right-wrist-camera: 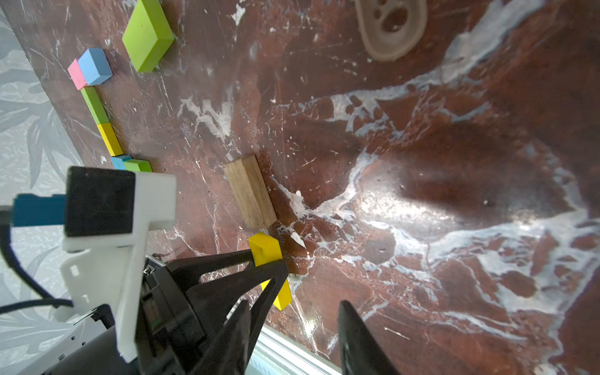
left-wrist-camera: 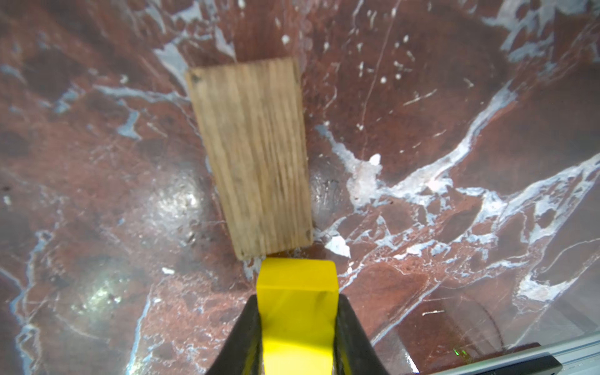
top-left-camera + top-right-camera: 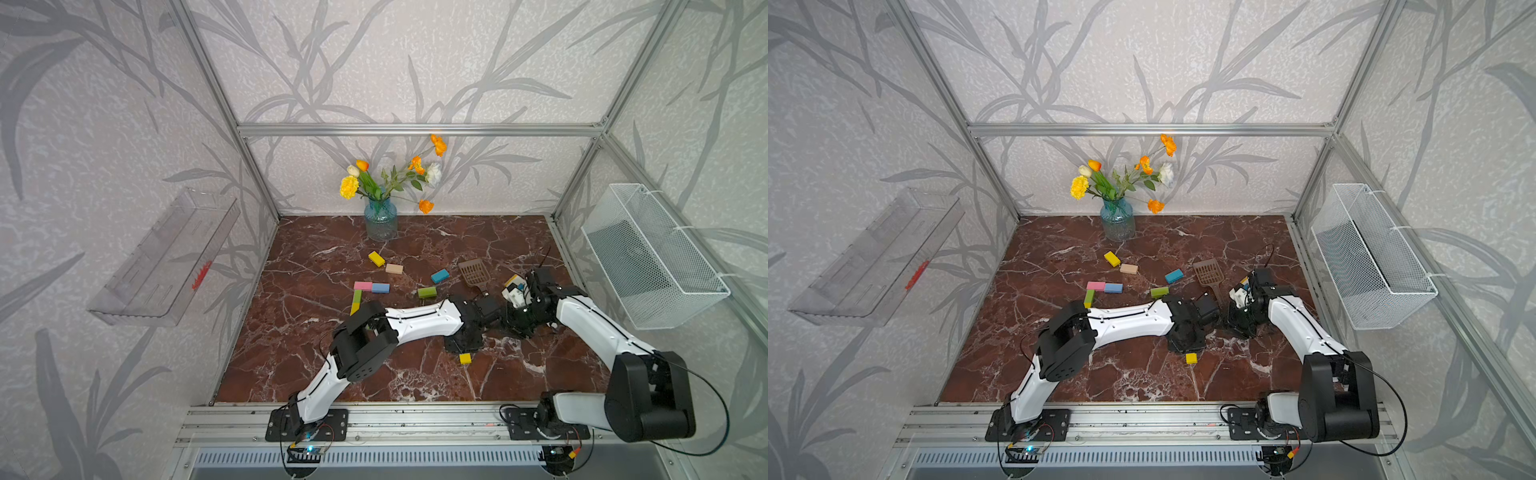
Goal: Assemble the letter c with building blocks
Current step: Assemble the building block at the center of the board.
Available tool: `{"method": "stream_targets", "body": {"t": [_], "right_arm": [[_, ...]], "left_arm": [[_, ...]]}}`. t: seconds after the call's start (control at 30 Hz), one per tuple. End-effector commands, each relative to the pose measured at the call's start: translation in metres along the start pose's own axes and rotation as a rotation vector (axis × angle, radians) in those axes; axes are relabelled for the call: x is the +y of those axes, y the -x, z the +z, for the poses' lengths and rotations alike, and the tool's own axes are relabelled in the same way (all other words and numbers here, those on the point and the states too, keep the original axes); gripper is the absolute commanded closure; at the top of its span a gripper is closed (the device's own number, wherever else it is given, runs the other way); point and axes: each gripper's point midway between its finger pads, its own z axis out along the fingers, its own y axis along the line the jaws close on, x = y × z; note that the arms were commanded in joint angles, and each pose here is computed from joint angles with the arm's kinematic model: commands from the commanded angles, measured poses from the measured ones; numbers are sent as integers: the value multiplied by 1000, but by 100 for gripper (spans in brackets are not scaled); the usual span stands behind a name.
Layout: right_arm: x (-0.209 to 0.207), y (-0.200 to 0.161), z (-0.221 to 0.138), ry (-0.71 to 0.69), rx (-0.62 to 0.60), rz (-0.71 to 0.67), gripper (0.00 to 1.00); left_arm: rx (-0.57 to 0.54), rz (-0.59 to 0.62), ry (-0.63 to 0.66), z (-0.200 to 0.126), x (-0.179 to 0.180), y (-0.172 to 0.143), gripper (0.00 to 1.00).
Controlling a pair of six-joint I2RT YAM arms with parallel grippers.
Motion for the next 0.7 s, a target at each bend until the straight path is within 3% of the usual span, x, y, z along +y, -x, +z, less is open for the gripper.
{"method": "stream_targets", "body": {"t": [0.0,0.33,0.67], "right_arm": [[0,-4,-2,10,5,-6,55],[0,-4,-1,11,6,-8,56],[1,-4,-1,15,8,-10,55]], "left_arm": [[4,12,50,5,8,2,79],[9,7,73,10,15,0,78],[6,9,98,10,18,2,69]]}}
